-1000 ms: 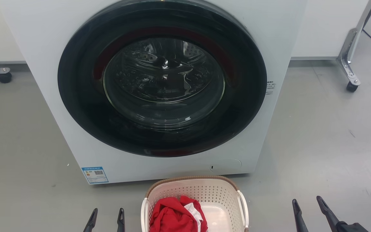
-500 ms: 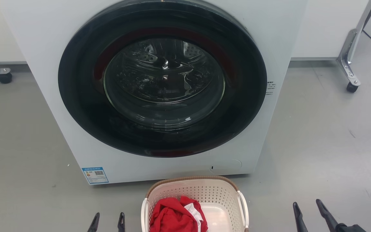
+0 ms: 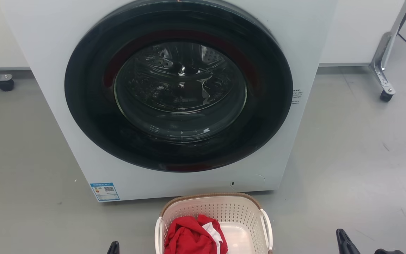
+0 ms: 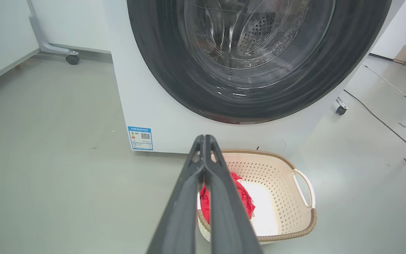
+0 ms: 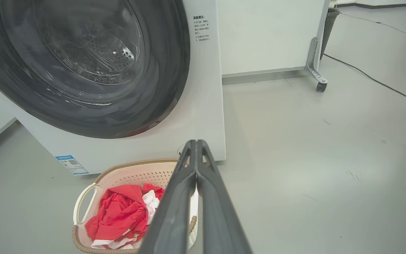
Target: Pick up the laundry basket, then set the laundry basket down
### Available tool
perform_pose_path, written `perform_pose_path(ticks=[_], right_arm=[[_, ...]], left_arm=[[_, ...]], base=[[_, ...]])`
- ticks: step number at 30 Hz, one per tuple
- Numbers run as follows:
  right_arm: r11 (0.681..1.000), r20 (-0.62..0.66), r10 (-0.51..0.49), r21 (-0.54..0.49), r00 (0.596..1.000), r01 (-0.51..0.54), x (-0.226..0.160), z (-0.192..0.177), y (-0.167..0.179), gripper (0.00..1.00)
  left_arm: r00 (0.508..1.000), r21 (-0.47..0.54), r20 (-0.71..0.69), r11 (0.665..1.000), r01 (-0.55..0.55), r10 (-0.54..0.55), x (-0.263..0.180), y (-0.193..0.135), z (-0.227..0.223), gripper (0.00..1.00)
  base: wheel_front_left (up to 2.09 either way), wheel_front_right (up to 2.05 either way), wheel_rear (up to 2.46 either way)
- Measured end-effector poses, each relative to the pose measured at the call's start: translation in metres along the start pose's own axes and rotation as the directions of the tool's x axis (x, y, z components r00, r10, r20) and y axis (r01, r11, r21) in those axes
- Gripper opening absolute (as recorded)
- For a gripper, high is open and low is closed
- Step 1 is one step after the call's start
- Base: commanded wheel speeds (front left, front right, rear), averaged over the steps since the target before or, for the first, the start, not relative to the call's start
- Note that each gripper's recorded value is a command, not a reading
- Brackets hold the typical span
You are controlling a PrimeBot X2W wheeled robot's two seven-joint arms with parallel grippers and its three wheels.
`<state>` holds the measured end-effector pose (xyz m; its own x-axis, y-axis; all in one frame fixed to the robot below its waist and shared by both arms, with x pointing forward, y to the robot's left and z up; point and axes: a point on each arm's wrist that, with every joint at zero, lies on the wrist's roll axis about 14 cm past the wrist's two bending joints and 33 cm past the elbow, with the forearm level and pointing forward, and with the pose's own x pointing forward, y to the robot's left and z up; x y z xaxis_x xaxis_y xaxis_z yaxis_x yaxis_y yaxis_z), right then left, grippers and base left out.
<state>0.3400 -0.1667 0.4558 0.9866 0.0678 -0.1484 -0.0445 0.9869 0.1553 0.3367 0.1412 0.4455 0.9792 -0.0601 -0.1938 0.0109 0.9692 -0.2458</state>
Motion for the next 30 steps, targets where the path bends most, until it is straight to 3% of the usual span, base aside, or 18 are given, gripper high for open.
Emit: perform_pose_path(ticks=[14, 30], right_arm=[[0.971, -0.037, -0.043, 0.232, 0.998, 0.051, 0.007, 0.0, -0.011, 0.0], [0.876, -0.062, -0.065, 0.474, 0.996, 0.087, 0.013, 0.002, -0.019, 0.0]], left_arm=[[0.999, -0.214, -0.044, 0.976, -0.039, 0.03, 0.004, 0.012, -0.002, 0.0], [0.998, -0.444, -0.054, 0.894, -0.055, 0.035, 0.012, 0.02, 0.004, 0.0]], base=[[0.0, 0.0, 0.0], [0.0, 0.0, 0.0]])
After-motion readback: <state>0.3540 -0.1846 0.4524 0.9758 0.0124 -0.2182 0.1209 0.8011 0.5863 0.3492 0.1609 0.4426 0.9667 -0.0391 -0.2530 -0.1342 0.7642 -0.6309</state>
